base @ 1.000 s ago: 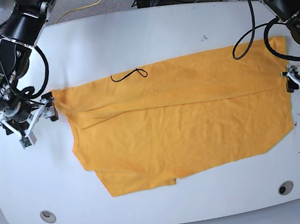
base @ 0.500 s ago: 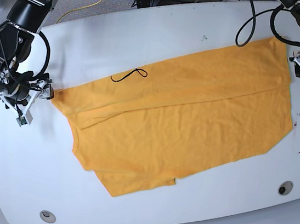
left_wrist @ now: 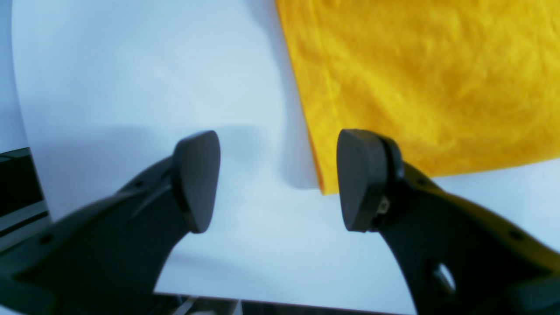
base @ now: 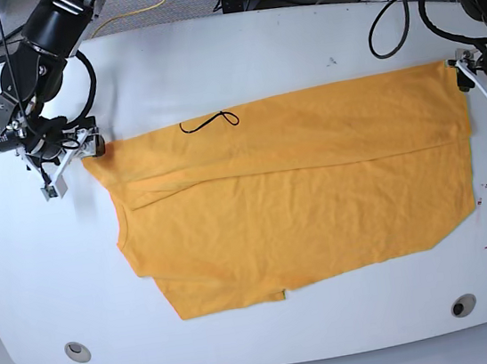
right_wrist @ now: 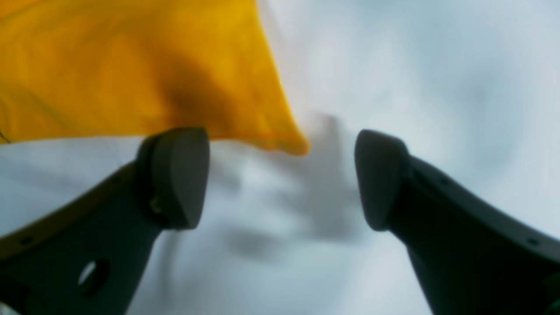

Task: Fold the T-shirt properly
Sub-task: 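Open both grippers and regrasp the folded edge of the shirt, then drag the folded edge with both grippers away from the shirt body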

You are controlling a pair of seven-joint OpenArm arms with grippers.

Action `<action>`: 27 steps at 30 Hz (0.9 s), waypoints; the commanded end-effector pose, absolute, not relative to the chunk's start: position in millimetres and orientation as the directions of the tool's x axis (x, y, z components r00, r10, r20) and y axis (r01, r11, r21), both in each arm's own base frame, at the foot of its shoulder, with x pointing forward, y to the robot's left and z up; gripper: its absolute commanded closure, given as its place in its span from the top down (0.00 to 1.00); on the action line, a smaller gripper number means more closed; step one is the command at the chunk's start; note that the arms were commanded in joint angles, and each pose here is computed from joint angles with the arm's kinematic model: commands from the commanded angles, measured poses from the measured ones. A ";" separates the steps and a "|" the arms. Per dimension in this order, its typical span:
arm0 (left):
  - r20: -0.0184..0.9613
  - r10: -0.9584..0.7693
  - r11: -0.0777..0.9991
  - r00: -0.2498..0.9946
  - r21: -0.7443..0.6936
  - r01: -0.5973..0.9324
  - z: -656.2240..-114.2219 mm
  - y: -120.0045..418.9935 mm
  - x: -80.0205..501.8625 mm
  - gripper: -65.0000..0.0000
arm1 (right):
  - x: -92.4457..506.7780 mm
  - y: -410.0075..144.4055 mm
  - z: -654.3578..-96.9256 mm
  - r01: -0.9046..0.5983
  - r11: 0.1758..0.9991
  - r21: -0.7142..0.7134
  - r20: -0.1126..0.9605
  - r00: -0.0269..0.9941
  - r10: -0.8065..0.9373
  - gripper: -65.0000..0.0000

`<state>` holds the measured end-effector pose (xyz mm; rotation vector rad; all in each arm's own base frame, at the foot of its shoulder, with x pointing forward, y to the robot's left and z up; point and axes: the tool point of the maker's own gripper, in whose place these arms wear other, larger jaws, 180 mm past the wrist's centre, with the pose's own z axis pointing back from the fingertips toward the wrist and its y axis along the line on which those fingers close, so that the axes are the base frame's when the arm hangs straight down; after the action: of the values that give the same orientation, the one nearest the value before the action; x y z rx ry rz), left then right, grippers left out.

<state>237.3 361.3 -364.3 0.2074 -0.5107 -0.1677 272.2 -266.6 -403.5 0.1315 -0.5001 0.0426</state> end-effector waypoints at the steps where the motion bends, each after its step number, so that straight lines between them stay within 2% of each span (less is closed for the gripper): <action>1: 0.488 -0.216 0.963 0.846 0.247 0.103 -357.1 364.0 243.1 0.60 | 283.7 -273.8 -394.4 -0.069 0.992 0.110 0.512 0.859 0.003 0.74; 8: 0.478 -0.191 0.972 0.857 0.214 0.097 -370.1 362.9 239.6 0.60 | 291.1 -262.8 -397.9 -0.072 0.987 0.146 0.527 0.850 -0.016 0.74; 10: 0.481 -0.184 0.975 0.857 0.203 0.095 -373.9 362.6 239.1 0.57 | 293.5 -262.2 -396.3 -0.073 0.986 0.147 0.532 0.847 -0.016 0.74; 15: 0.483 -0.159 0.983 0.861 0.163 0.090 -388.2 361.0 236.6 0.32 | 304.3 -260.7 -388.9 -0.077 0.986 0.149 0.554 0.832 -0.018 0.74; 20: 0.465 -0.140 0.987 0.874 0.140 0.083 -398.2 361.5 231.8 0.18 | 307.8 -260.7 -386.1 -0.079 0.986 0.148 0.562 0.827 -0.018 0.73; 23: 0.467 -0.141 0.986 0.873 0.142 0.084 -397.3 361.5 232.3 0.12 | 307.7 -260.5 -387.4 -0.078 0.985 0.151 0.558 0.829 -0.020 0.63; 27: 0.467 -0.141 0.986 0.873 0.142 0.084 -397.3 361.5 232.3 0.08 | 301.5 -256.6 -406.8 -0.063 0.977 0.204 0.510 0.859 -0.051 0.43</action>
<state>226.7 353.5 -407.4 0.0897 -0.4764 -0.1095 296.7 -250.9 -408.9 0.2147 -0.5285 0.0136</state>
